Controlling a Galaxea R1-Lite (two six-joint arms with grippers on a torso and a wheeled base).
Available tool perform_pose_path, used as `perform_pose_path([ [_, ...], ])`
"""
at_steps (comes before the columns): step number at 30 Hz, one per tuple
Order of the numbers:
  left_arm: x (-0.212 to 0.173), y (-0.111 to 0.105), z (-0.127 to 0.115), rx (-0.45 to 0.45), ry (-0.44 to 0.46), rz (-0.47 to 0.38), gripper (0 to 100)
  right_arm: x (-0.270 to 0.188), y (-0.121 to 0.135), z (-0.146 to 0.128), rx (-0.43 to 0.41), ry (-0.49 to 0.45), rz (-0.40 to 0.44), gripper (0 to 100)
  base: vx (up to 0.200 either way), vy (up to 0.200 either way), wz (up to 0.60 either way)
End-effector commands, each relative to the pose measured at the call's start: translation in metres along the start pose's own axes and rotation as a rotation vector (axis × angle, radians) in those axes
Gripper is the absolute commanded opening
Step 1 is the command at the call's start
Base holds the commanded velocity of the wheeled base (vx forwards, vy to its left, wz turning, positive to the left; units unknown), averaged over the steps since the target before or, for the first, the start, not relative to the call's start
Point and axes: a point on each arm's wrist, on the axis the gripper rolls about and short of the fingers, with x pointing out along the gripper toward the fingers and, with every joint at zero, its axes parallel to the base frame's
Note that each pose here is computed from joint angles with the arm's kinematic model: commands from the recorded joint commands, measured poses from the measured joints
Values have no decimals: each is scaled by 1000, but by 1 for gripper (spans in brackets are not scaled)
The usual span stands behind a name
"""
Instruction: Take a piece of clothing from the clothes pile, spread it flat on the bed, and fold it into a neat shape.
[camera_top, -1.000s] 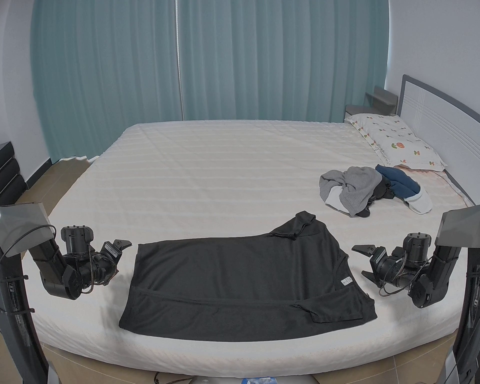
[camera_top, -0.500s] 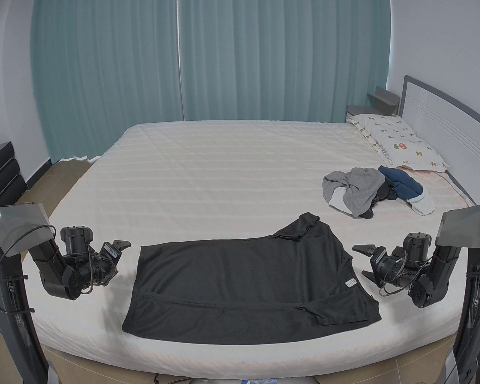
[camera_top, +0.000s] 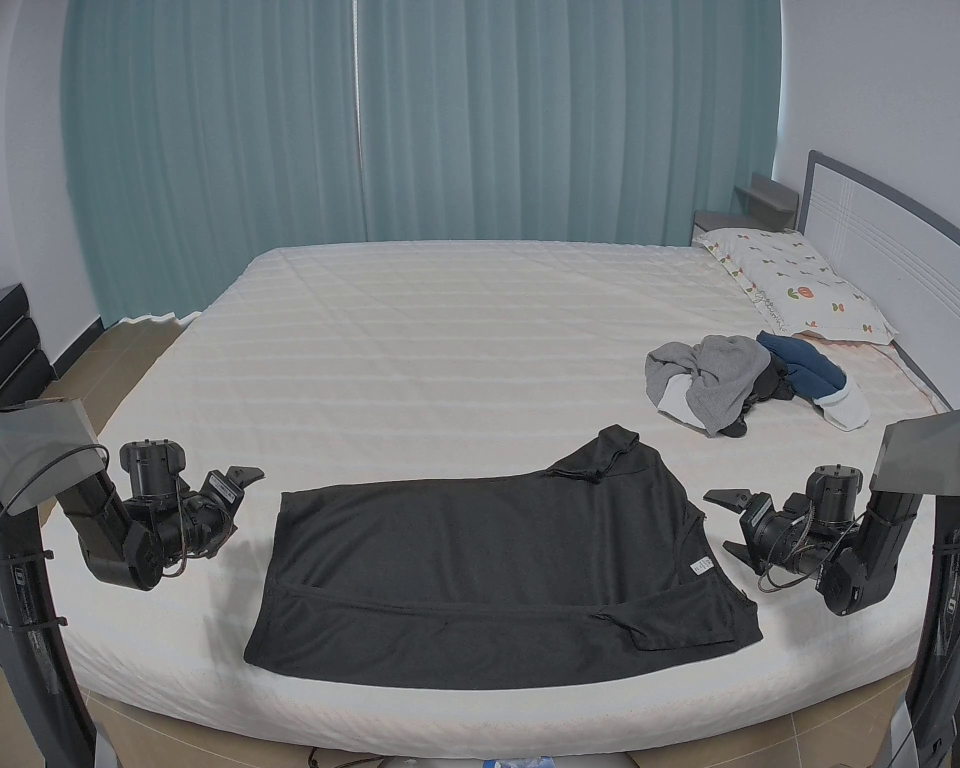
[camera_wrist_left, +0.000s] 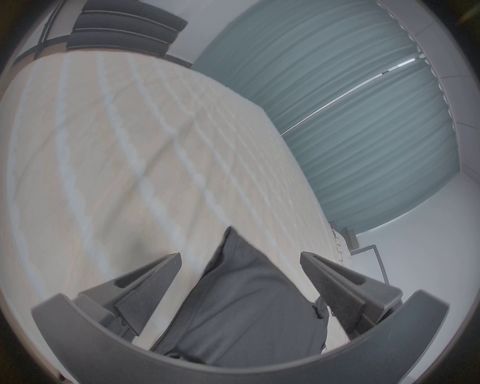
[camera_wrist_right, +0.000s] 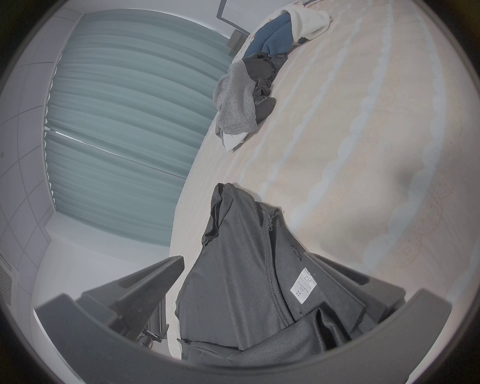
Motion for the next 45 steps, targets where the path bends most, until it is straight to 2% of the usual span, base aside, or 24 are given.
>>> perform_pose_path([
  [1, 13, -19, 17, 64, -46, -68, 100, 1, -1, 0, 2, 2, -2, 100, 0, 0, 0],
  [3, 23, -26, 23, 127, -49, -92, 100, 2, -3, -2, 4, 8, -9, 100, 0, 0, 0],
  [7, 43, -36, 30, 157, -1, -101, 100, 4, -2, -6, 0, 21, -6, 100, 0, 0, 0],
  [8, 59, -39, 30, 156, 47, -88, 100, 5, -3, -7, 1, 24, -11, 100, 0, 0, 0],
  [9, 59, -39, 30, 156, 47, -88, 100, 5, -3, -7, 1, 24, -11, 100, 0, 0, 0],
  [10, 81, -40, 29, 164, 80, -62, 100, 6, -3, -8, -1, 28, -9, 100, 0, 0, 0],
  [13, 102, -34, 29, 206, 101, -34, 100, 6, -4, -9, -1, 29, -12, 100, 0, 0, 0],
  [20, 110, -27, 15, 293, 200, 42, 100, 8, -7, -11, -22, 36, -21, 100, 0, 0, 0],
  [32, 124, -25, -5, 326, 191, 73, 100, 8, -7, -14, -39, 41, -26, 100, 0, 0, 0],
  [41, 123, -25, -3, 323, 160, 85, 100, 9, -8, -14, -38, 41, -27, 100, 0, 0, 0],
  [42, 123, -25, -3, 323, 160, 85, 0, 9, -8, -14, -38, 41, -27, 100, 0, 0, 0],
  [45, 122, -24, -1, 314, 153, 94, 0, 9, -8, -14, -38, 41, -27, 100, 0, 0, 0],
])
